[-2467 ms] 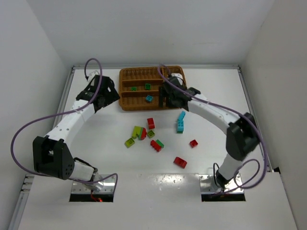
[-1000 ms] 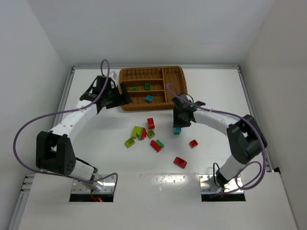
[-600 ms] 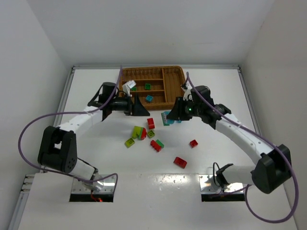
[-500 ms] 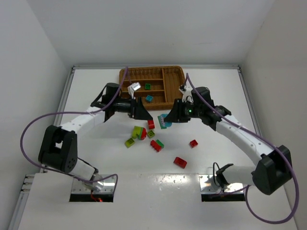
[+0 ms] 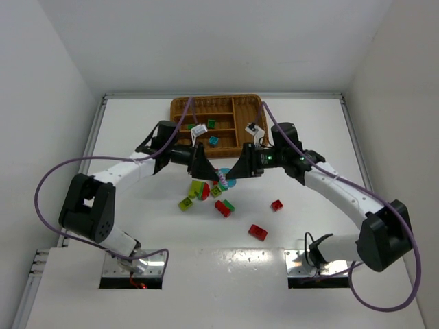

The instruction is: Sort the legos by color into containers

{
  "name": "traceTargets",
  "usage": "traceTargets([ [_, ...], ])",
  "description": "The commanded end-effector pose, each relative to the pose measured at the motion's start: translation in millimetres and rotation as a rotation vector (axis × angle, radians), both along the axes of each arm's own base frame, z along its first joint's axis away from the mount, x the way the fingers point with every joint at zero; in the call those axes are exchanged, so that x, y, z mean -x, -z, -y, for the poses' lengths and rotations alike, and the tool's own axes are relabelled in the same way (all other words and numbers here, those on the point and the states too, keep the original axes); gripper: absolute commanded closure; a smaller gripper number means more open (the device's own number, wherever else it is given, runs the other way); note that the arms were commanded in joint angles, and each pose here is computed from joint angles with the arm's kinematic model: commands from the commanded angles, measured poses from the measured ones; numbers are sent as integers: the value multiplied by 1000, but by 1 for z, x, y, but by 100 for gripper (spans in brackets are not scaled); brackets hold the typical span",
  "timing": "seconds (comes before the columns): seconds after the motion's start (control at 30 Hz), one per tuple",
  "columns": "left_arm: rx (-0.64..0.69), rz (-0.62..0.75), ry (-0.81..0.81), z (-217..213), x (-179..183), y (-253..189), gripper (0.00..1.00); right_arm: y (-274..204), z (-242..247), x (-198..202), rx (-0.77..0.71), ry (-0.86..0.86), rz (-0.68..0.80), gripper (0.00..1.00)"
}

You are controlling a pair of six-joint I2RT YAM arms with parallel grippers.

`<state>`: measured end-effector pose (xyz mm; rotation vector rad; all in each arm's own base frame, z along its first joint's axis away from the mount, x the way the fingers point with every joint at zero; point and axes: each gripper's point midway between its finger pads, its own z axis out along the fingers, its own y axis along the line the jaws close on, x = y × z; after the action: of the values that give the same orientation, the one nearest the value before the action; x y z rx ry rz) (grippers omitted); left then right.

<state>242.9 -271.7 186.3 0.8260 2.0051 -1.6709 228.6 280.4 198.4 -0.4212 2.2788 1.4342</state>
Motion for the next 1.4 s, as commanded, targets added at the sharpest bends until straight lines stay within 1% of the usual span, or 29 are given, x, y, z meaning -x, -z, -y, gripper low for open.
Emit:
traceTargets([
  [0.0, 48, 93, 60, 7, 1, -16, 10, -26, -9, -3, -89, -58, 52, 79],
  [0.1, 64, 107, 77, 8, 1, -24, 19, -26, -11, -3, -94, -67, 50, 79],
  [0.13, 67, 96, 85, 8, 3, -24, 24, -23, -11, -3, -94, -75, 40, 79],
  [0.2, 82, 100, 112, 10, 8, -29, 25, -25, -12, -4, -100, -72, 40, 79],
  [0.27, 84, 89, 120, 10, 8, -27, 32, -29, -13, -4, -117, -77, 48, 79],
  [0.3, 92, 86, 132, 10, 11, -28, 38, -27, -14, -3, -117, -81, 28, 79],
  [0.4, 101, 92, 145, 9, 12, -29, 41, -28, -17, -3, -141, -95, 23, 79],
  [0.43, 102, 101, 147, 10, 12, -29, 45, -27, -17, -1, -149, -100, 16, 79],
  [0.47, 107, 100, 154, 9, 13, -30, 46, -31, -20, -2, -171, -109, 14, 79],
  [0.53, 108, 86, 161, 9, 16, -30, 46, -27, -18, -1, -189, -120, -13, 79],
  [0.73, 119, 115, 175, 8, 17, -37, 46, -22, -20, -3, -228, -135, -51, 79],
  [0.8, 117, 116, 167, 6, 15, -37, 39, -19, -18, -6, -225, -125, -58, 79],
  [0.83, 119, 103, 163, 2, 14, -37, 34, -19, -18, -6, -225, -125, -58, 79],
  [0.87, 126, 100, 172, 2, 16, -38, 33, -20, -18, -5, -231, -135, -52, 79],
  [1.0, 141, 105, 168, -7, 12, -39, 33, -17, -19, -6, -228, -134, -60, 79],
  [1.1, 152, 110, 178, -10, 14, -42, 39, -18, -19, -5, -230, -142, -63, 79],
  [1.23, 170, 124, 196, -14, 15, -47, 41, -10, -19, -4, -227, -148, -82, 79],
  [1.37, 219, 118, 244, -17, 20, -52, 44, -8, -19, -3, -226, -156, -93, 79],
])
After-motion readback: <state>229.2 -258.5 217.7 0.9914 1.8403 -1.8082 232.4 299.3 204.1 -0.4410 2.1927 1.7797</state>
